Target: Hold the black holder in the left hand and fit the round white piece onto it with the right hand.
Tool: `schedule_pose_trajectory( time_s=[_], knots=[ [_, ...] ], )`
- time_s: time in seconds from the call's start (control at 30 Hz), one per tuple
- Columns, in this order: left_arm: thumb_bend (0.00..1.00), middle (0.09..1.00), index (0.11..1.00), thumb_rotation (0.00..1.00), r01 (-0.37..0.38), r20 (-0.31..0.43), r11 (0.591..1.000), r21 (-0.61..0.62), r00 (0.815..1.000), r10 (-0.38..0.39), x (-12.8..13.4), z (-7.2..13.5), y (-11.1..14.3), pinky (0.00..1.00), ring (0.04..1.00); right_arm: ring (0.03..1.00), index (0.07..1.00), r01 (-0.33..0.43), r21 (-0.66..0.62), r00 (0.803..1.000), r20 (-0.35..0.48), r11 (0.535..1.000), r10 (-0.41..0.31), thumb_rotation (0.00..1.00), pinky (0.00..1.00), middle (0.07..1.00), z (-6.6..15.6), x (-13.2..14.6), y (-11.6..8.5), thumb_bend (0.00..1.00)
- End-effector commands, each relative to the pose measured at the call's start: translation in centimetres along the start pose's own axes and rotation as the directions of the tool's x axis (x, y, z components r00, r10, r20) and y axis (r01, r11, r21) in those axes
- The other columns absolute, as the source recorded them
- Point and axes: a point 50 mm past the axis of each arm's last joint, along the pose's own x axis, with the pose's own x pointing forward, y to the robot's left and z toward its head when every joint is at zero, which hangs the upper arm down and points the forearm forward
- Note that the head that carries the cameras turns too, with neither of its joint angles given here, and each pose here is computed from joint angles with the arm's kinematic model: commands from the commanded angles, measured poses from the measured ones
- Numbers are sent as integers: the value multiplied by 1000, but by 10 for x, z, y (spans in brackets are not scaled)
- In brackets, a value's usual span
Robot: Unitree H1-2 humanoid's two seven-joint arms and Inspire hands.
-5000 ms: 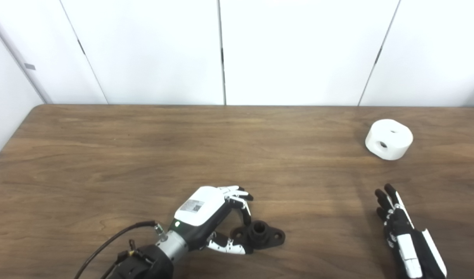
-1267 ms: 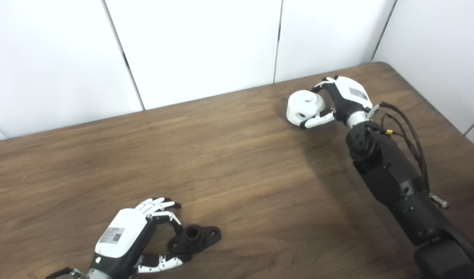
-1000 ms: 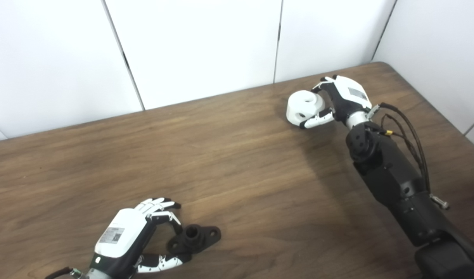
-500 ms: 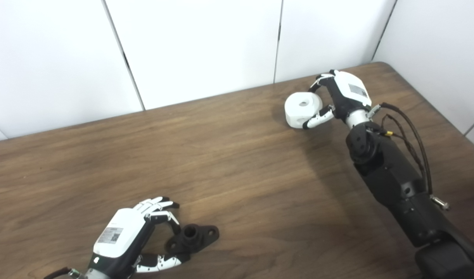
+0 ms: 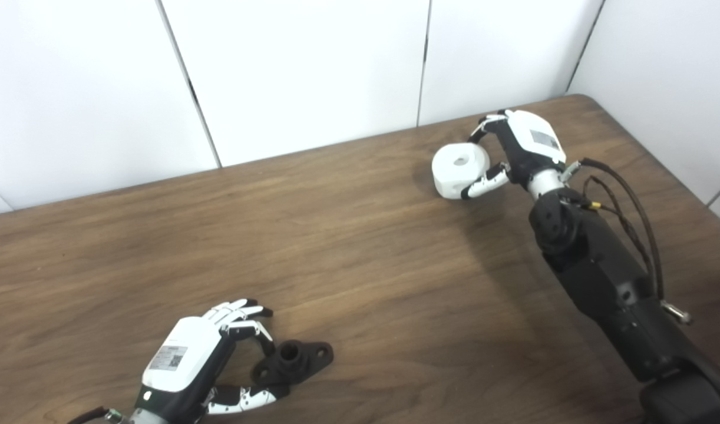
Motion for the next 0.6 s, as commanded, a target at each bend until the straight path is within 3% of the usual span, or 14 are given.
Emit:
schedule_pose_trajectory(
  time_s=[0.0, 0.4, 0.57],
  knots=[
    [509, 811, 491, 58, 134, -114, 991, 13, 985, -132, -17, -15, -19, 853, 878, 935, 484, 54, 16, 995, 81, 998, -55, 132, 944, 841, 14, 0, -23, 524],
    [510, 813, 491, 57, 145, -119, 989, 23, 983, -142, -8, 0, -23, 892, 882, 927, 483, -48, 191, 990, 136, 981, 22, 134, 981, 828, 44, -52, -21, 524],
    [510, 815, 491, 56, 146, -124, 989, 21, 982, -142, -3, 5, -25, 886, 883, 913, 482, -110, 245, 978, 197, 963, 62, 135, 993, 813, 62, -79, -18, 525]
  ],
)
